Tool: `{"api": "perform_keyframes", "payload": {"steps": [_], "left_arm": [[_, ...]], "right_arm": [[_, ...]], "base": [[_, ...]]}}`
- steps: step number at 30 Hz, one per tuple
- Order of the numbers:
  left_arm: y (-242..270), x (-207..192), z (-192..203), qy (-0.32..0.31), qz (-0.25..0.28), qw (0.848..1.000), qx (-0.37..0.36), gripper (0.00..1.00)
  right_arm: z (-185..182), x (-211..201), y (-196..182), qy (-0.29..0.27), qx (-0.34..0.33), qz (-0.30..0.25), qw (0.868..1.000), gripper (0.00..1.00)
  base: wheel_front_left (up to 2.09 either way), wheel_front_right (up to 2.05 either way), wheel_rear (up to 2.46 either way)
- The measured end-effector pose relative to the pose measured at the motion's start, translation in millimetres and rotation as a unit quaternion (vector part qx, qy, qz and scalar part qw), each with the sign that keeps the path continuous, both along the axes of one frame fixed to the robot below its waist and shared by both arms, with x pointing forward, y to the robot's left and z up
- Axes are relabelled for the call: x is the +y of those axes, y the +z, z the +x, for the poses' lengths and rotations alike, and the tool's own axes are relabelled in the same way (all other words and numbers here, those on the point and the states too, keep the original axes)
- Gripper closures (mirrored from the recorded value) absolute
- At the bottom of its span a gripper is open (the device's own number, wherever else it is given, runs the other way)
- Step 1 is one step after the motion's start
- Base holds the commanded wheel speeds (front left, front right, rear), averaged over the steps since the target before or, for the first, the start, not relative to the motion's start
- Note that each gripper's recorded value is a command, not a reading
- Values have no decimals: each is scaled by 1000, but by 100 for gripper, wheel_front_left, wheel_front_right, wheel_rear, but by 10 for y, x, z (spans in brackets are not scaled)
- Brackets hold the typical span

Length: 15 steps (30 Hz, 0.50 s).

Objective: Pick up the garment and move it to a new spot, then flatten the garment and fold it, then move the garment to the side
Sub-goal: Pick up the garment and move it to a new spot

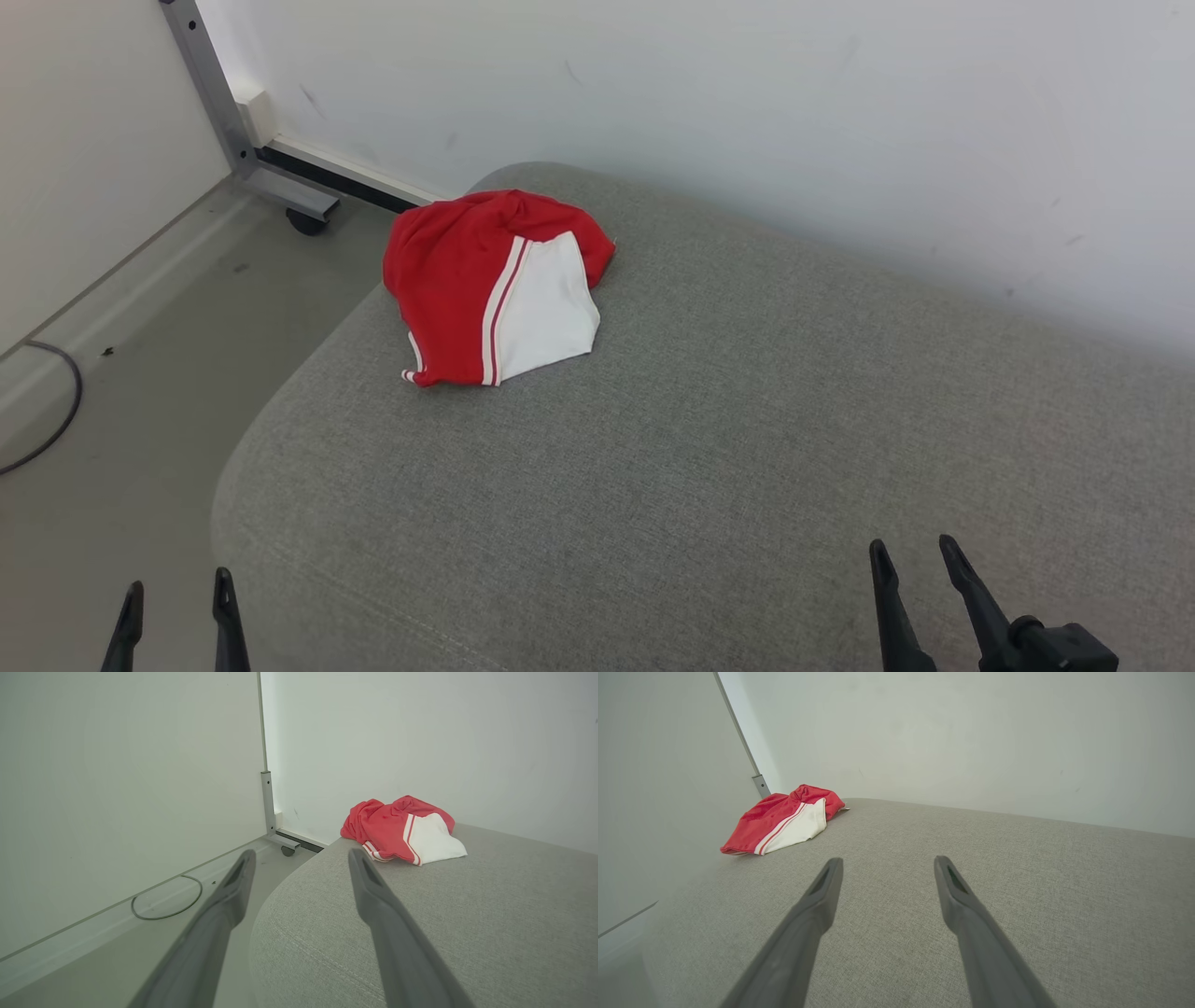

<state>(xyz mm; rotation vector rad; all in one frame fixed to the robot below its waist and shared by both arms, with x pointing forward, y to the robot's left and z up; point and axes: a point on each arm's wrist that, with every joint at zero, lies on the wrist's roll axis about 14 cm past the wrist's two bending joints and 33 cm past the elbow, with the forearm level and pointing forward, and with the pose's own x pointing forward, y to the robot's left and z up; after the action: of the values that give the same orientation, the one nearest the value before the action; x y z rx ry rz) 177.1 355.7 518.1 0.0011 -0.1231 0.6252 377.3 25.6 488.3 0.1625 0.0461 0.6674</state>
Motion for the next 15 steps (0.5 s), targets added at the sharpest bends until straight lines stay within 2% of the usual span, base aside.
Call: {"api": "perform_keyframes", "payload": {"steps": [5, 10, 15], "left_arm": [[70, 3, 104, -13, 4, 1000, -10, 0], [281, 62, 370, -42, 23, 999, -25, 0], [584, 198, 673, -56, 42, 996, -55, 0]], "right_arm": [[43, -112, 2, -18, -2, -1, 1000, 0], [64, -259, 1, -38, -6, -6, 999, 0], [169, -340, 155, -55, -28, -6, 998, 0]], "base": [[0, 0, 0], [0, 0, 0], [0, 0, 0]]}}
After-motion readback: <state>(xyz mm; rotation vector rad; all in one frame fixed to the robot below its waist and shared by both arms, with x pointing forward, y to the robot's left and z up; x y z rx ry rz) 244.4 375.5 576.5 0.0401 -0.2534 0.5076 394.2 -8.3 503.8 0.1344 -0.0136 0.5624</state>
